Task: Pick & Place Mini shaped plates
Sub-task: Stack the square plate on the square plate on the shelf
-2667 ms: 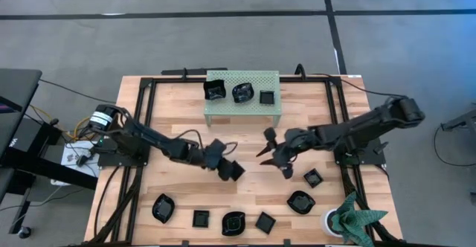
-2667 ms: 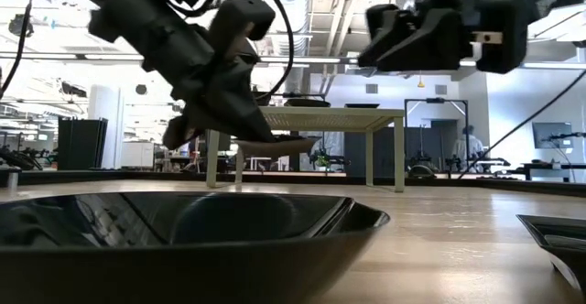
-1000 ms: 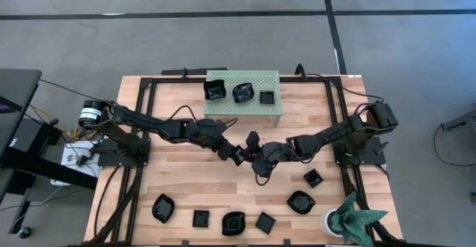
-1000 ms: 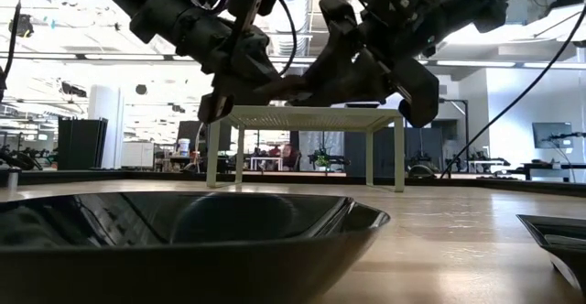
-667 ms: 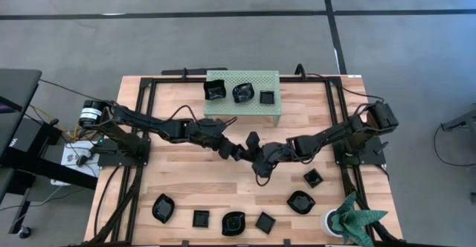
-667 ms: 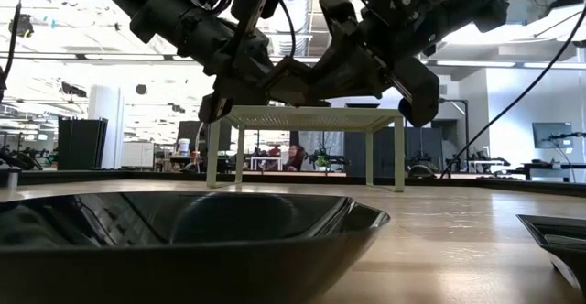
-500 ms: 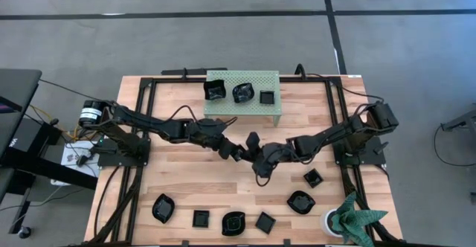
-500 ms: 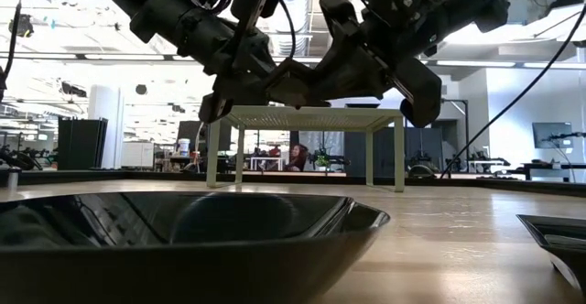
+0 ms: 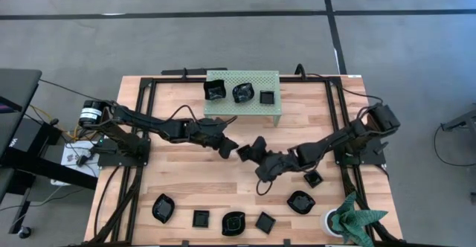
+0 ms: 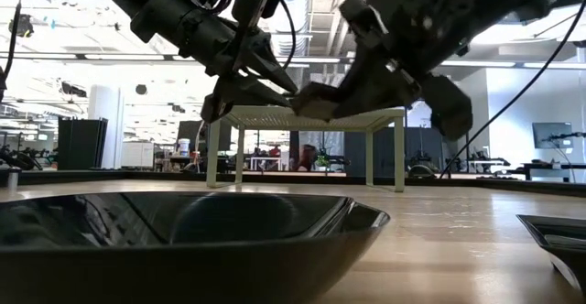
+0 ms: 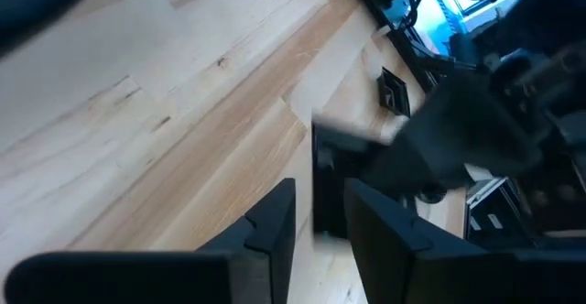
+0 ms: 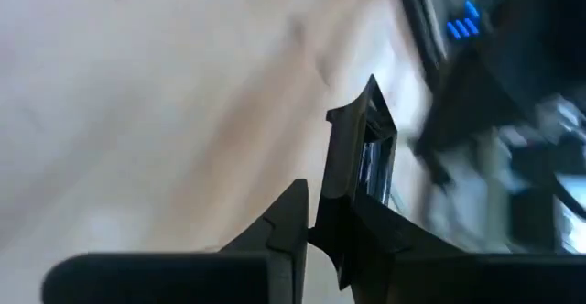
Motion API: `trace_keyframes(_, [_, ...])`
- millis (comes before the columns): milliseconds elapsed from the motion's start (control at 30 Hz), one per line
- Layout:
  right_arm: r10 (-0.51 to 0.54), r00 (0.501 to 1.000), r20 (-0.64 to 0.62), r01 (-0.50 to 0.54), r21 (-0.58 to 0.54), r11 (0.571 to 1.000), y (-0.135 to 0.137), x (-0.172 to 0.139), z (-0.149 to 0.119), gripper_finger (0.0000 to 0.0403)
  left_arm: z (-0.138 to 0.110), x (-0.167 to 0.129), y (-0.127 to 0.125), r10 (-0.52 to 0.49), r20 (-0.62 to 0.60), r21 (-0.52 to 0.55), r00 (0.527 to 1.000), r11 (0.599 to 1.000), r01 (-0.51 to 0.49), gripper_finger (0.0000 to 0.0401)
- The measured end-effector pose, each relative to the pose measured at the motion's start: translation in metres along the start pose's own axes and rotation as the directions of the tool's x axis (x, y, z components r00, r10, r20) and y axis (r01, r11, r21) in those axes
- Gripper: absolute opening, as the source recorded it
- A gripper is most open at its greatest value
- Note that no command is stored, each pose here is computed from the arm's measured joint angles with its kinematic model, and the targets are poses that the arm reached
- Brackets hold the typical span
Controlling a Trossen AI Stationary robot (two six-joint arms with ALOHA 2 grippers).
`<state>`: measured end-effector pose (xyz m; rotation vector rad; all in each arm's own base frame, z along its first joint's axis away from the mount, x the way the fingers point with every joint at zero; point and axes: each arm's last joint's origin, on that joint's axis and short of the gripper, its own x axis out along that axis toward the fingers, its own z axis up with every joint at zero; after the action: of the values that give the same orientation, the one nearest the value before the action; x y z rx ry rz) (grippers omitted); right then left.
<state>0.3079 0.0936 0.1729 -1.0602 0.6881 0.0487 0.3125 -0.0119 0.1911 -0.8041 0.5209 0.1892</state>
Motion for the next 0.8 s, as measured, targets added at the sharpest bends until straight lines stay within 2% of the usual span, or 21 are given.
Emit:
trace_keyframes(67, [-0.083, 0.992, -0.096, 0.080, -0.031, 0.996, 0.003, -0.005, 0.000, 0.0049, 0.000, 0.000, 0.000, 0.000, 0.000, 0.017, 1.000, 1.000, 0.000, 0.0097])
trace_keyframes(200, [-0.247, 0.934, -0.257, 0.228, -0.101, 0.968, -0.001, -0.021, -0.002, 0.0049, 0.000, 0.000, 0.000, 0.000, 0.000, 0.051, 1.000, 0.999, 0.000, 0.0097])
trace_keyframes(333, [-0.295, 0.900, -0.321, 0.280, -0.095, 0.955, -0.019, -0.045, -0.012, 0.0049, 0.000, 0.000, 0.000, -0.001, -0.001, 0.054, 1.000, 0.999, 0.001, 0.0097])
trace_keyframes(467, [-0.302, 0.892, -0.336, 0.332, 0.034, 0.943, -0.053, -0.070, -0.032, 0.0049, -0.002, 0.000, -0.002, -0.005, -0.004, 0.058, 1.000, 0.998, 0.005, 0.0097])
trace_keyframes(567, [-0.258, 0.923, -0.286, 0.323, 0.211, 0.923, -0.082, -0.079, -0.054, 0.0049, -0.002, 0.000, -0.002, -0.007, -0.003, 0.090, 1.000, 0.996, 0.007, 0.0097])
trace_keyframes(667, [-0.185, 0.955, -0.231, 0.262, 0.363, 0.894, -0.104, -0.076, -0.079, 0.0049, -0.001, 0.000, -0.002, -0.010, 0.001, 0.104, 1.000, 0.995, 0.010, 0.0097])
trace_keyframes(800, [-0.128, 0.957, -0.262, 0.236, 0.438, 0.867, -0.119, -0.063, -0.110, 0.0049, -0.001, 0.000, -0.003, -0.015, 0.007, 0.105, 1.000, 0.994, 0.014, 0.0097])
